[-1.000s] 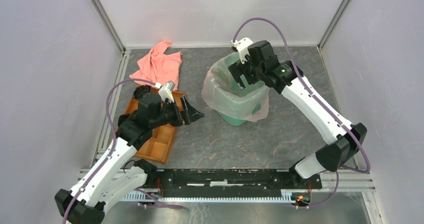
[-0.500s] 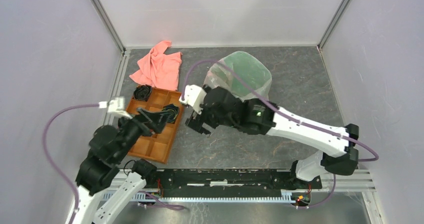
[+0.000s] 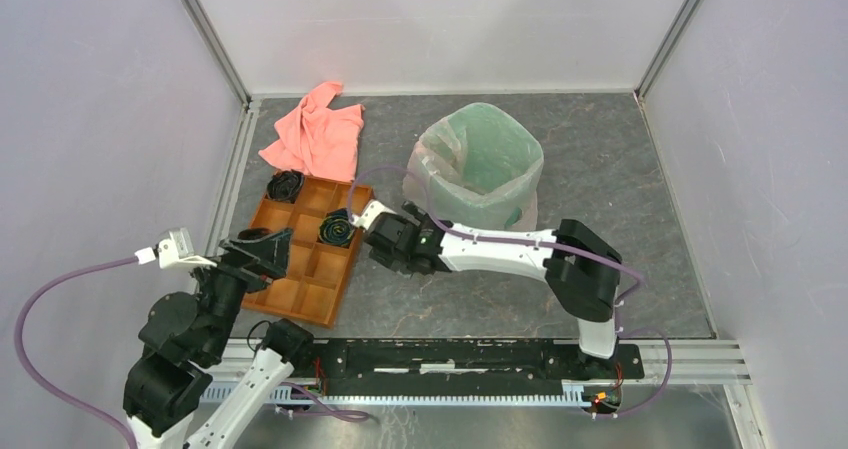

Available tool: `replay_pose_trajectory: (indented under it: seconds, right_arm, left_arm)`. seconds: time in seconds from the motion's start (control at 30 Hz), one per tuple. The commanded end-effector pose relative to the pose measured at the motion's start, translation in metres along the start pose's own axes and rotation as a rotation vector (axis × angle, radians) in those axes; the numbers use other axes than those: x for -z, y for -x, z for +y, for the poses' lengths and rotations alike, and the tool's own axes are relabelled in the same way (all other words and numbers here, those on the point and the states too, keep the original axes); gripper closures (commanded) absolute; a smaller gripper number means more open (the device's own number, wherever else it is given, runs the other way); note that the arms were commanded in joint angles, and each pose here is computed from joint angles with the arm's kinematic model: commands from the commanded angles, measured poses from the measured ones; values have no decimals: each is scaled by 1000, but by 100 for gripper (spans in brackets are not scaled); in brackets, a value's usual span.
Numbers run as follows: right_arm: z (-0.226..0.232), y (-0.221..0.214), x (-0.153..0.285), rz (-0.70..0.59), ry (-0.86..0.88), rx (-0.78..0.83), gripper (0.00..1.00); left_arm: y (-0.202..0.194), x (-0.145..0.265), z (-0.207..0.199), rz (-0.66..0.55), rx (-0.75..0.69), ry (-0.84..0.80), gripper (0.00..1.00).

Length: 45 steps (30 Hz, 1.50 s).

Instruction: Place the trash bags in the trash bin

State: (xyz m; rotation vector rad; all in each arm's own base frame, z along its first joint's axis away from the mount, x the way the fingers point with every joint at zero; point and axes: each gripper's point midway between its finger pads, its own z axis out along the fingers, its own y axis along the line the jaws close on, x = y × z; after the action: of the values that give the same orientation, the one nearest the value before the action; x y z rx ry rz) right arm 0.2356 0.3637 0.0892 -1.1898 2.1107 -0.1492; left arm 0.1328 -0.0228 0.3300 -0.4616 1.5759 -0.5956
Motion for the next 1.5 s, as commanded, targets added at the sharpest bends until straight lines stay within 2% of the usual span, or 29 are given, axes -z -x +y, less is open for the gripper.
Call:
replay_pose_trajectory:
  seconds: [0.0, 0.1, 0.33, 0.6, 0.73, 0.83, 0.9, 1.0, 1.1, 1.2, 1.37, 1.47]
  right_arm:
    - [-63, 18, -26, -37, -188, -182, 2]
    - [-99, -15, -42, 47, -281, -213, 2]
    - [-203, -79, -64, 148, -485, -296, 2]
    - [-314, -126, -104, 246, -605, -434, 2]
    - [-326, -118, -99, 209, -545, -470, 2]
    - [-283, -86, -87, 82, -326, -462, 2]
    - [-244, -58, -62, -22, -184, -434, 2]
    - [-193, -34, -16, -114, -55, -359, 2]
    - [-169, -6, 47, -253, 34, -319, 2]
    - [-183, 9, 119, -416, 41, -341, 2]
    - [-241, 10, 251, -699, -137, -384, 2]
    - [-270, -2, 317, -826, -256, -428, 2]
  left_arm:
    - [7, -6, 0, 10, -49, 43, 0]
    - [5, -9, -2, 24, -67, 45, 0]
    - [-1, -21, -2, 36, -103, 56, 0]
    - [-14, -39, -15, 93, -125, 23, 0]
    - [-20, -43, -20, 126, -126, 8, 0]
    - [-23, -44, -26, 145, -126, -17, 0]
    - [-22, -46, -30, 150, -125, -30, 0]
    - [-15, -48, -37, 144, -125, -34, 0]
    - [-1, -48, -45, 119, -149, -40, 0]
    - [20, -46, -56, 88, -172, -50, 0]
    - [64, -40, -87, 33, -212, -88, 0]
    - [92, -36, -107, -4, -202, -115, 0]
